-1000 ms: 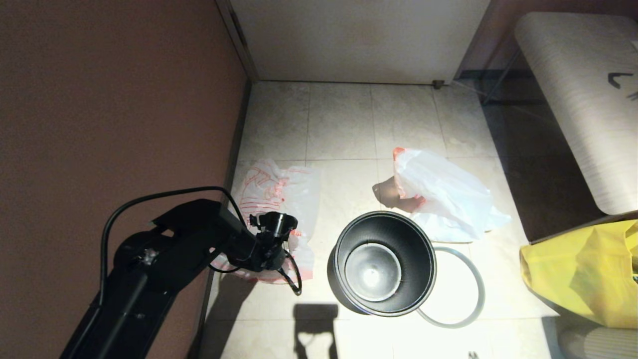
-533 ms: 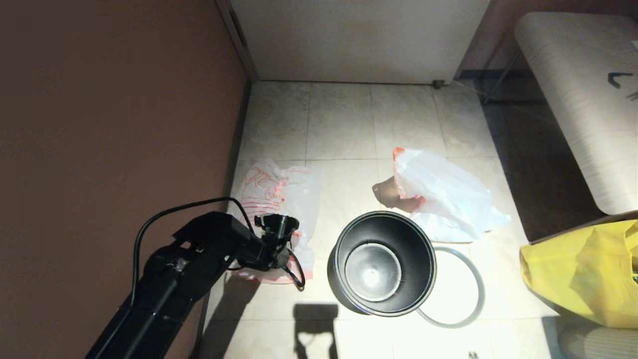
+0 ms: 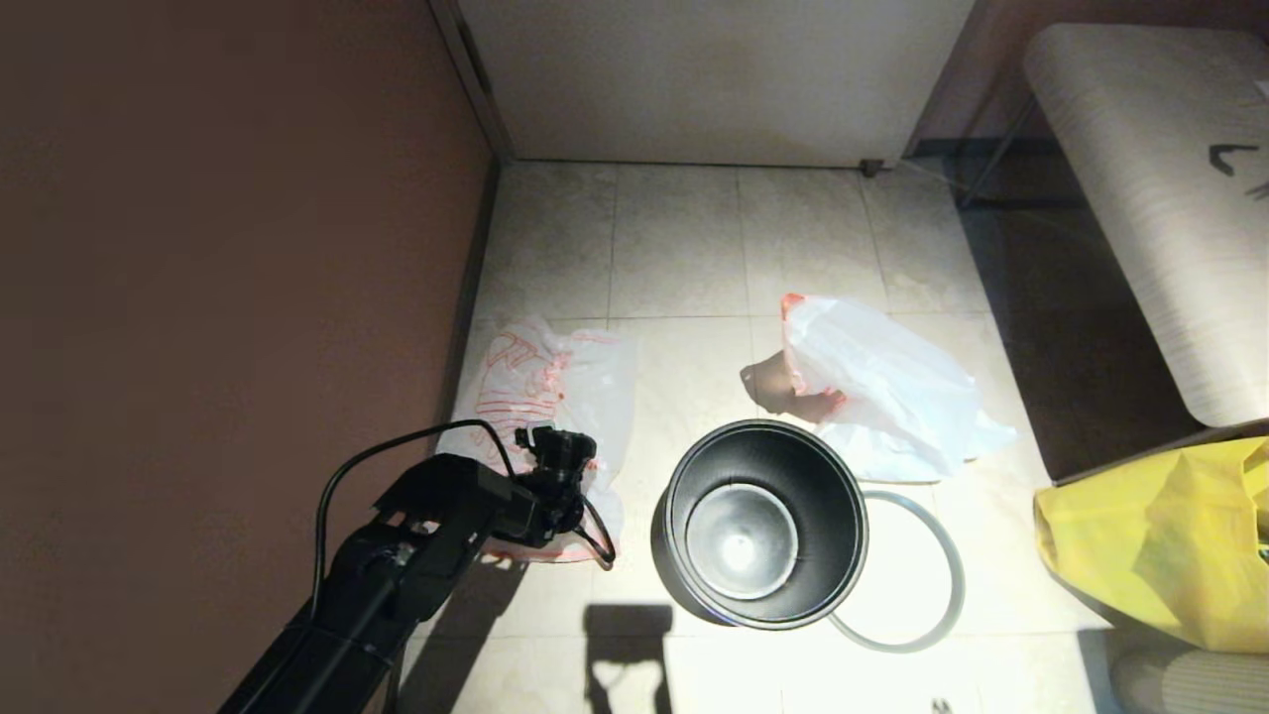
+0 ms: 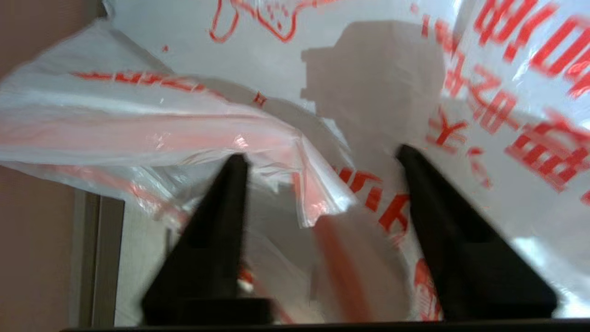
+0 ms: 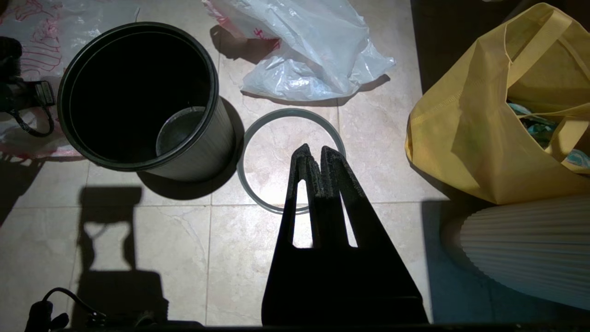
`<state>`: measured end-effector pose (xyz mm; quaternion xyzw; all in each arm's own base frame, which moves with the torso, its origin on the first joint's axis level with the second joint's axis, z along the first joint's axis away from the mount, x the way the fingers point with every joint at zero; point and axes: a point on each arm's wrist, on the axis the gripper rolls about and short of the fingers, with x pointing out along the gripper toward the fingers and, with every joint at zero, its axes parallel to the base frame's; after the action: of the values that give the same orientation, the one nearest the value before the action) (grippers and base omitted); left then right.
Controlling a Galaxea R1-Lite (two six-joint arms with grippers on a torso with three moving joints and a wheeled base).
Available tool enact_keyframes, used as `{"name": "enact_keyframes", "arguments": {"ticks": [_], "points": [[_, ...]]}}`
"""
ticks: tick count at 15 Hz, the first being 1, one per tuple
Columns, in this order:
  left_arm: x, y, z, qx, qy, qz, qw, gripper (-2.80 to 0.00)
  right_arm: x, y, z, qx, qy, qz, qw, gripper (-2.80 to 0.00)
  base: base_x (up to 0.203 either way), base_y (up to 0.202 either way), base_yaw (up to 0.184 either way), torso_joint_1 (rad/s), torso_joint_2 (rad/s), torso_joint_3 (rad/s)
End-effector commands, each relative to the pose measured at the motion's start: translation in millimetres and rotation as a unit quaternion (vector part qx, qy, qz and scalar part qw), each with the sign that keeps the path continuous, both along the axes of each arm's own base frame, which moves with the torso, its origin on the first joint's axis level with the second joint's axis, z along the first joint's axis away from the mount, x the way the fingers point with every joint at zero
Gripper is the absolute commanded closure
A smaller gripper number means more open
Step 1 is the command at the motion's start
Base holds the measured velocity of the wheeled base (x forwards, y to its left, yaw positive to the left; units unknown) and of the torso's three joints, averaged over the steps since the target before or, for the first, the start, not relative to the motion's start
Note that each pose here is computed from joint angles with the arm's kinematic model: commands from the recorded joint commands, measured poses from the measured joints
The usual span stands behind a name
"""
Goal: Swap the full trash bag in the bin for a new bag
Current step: Pick up a new trash bag, then put the new garbage bag on the trash can
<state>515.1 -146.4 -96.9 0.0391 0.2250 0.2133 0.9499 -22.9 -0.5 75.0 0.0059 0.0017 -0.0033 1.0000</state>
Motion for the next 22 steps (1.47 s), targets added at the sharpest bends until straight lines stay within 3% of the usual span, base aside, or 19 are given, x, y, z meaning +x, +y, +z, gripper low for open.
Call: {"name": "enact_keyframes", "arguments": {"ticks": [1,5,8,11,14,17,20,21,22], "points": [[-1,2,-7,0.003,0.004,0.004,1.0,0.0,0,0,0,0.0,0.001,0.0,1.0,0.0,0.0,0.0,0.0,0.0,0.0,0.0],[-6,3,-6,0.006,0.015,0.007,0.9998,0.0,0,0,0,0.0,0.001,0.0,1.0,0.0,0.0,0.0,0.0,0.0,0.0,0.0],[-29,6,18,0.009,0.044,0.006,0.999,0.0,0,0,0,0.0,0.001,0.0,1.0,0.0,0.0,0.0,0.0,0.0,0.0,0.0],[-66,1,79,-0.02,0.032,0.006,0.9993,0.0,0,0,0,0.0,0.001,0.0,1.0,0.0,0.0,0.0,0.0,0.0,0.0,0.0],[-119,-2,147,-0.032,0.02,-0.008,0.9993,0.0,0,0,0,0.0,0.001,0.0,1.0,0.0,0.0,0.0,0.0,0.0,0.0,0.0],[-177,1,232,-0.041,-0.022,-0.015,0.9988,0.0,0,0,0,0.0,0.001,0.0,1.0,0.0,0.0,0.0,0.0,0.0,0.0,0.0],[-249,7,326,-0.075,-0.082,-0.045,0.9927,0.0,0,0,0,0.0,0.001,0.0,1.0,0.0,0.0,0.0,0.0,0.0,0.0,0.0],[-279,9,354,-0.085,-0.087,-0.067,0.9903,0.0,0,0,0,0.0,0.001,0.0,1.0,0.0,0.0,0.0,0.0,0.0,0.0,0.0],[-311,9,374,-0.084,-0.064,-0.095,0.9898,0.0,0,0,0,0.0,0.001,0.0,1.0,0.0,0.0,0.0,0.0,0.0,0.0,0.0]]}}
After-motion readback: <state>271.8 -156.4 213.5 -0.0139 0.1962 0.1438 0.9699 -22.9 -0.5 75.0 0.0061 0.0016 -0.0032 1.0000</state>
